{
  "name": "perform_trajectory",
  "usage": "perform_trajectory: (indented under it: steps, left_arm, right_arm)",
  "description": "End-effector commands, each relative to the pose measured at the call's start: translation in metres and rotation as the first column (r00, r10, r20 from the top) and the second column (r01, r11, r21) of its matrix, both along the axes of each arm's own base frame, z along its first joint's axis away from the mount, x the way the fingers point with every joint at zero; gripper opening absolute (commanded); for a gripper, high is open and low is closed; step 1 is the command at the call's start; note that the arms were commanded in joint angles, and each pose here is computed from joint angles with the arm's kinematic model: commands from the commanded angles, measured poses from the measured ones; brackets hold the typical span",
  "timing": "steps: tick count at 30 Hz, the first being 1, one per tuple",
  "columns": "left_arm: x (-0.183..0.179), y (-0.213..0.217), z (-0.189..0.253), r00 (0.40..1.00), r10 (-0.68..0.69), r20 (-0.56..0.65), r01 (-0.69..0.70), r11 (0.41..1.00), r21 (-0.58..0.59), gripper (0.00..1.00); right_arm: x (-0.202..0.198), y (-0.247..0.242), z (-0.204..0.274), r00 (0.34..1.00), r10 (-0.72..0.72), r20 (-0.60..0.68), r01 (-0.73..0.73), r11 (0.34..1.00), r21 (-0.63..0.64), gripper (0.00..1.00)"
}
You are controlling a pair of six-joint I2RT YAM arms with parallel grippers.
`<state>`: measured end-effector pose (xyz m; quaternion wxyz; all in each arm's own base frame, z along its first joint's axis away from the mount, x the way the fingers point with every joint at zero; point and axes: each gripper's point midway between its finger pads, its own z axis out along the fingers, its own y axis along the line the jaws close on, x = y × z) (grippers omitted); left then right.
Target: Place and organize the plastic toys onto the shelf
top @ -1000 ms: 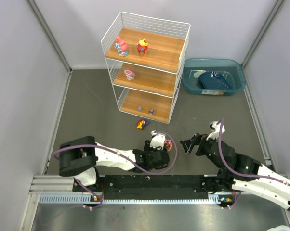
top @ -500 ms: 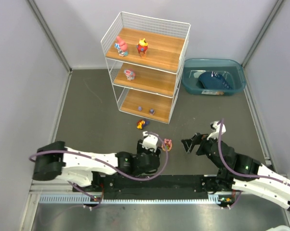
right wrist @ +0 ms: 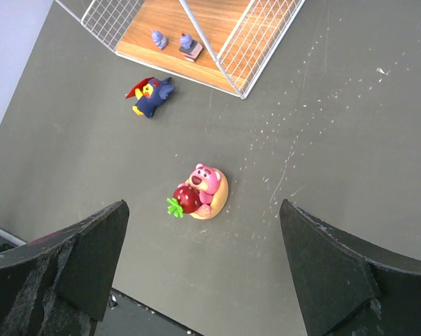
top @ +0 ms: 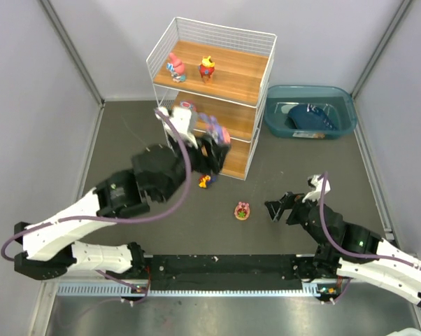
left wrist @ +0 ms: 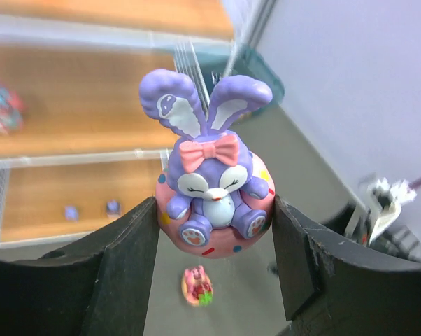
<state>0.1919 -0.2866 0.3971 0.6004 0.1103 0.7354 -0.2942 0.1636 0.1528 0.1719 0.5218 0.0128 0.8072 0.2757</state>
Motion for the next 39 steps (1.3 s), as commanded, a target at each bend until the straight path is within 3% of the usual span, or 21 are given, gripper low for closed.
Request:
perform_trajectory:
  steps: [1,6,12,18,29,39]
  left_arm:
    - [0.015,0.006,0.064,0.993,-0.060,0.102,0.053,0.996,0.078,0.00]
    - [0.043,0.000,0.110,0.985,-0.075,0.152,0.060,0.993,0.097,0.00]
    - [0.074,-0.015,0.132,0.981,-0.069,0.180,0.049,0.992,0.113,0.00]
    - [0.094,-0.034,0.134,0.980,-0.079,0.181,0.055,0.990,0.132,0.00]
    - [0.122,-0.024,0.136,0.982,-0.047,0.181,0.029,0.995,0.100,0.00]
    - [0.124,-0.027,0.135,0.981,-0.074,0.179,0.058,0.994,0.094,0.00]
  right_arm:
    - [0.002,-0.001,0.022,1.000,-0.015,0.027,0.013,0.999,0.048,0.90]
    - [0.001,-0.002,0.021,1.000,-0.010,0.023,0.009,0.999,0.053,0.90]
    - [-0.001,-0.006,0.021,1.000,-0.012,0.024,0.011,0.998,0.056,0.89]
    - [-0.003,-0.012,0.022,0.999,-0.022,0.027,0.020,0.998,0.064,0.89]
    - [-0.006,-0.024,0.022,0.999,-0.041,0.030,0.039,0.997,0.068,0.89]
    - [-0.005,-0.028,0.025,0.998,-0.055,0.035,0.053,0.997,0.063,0.89]
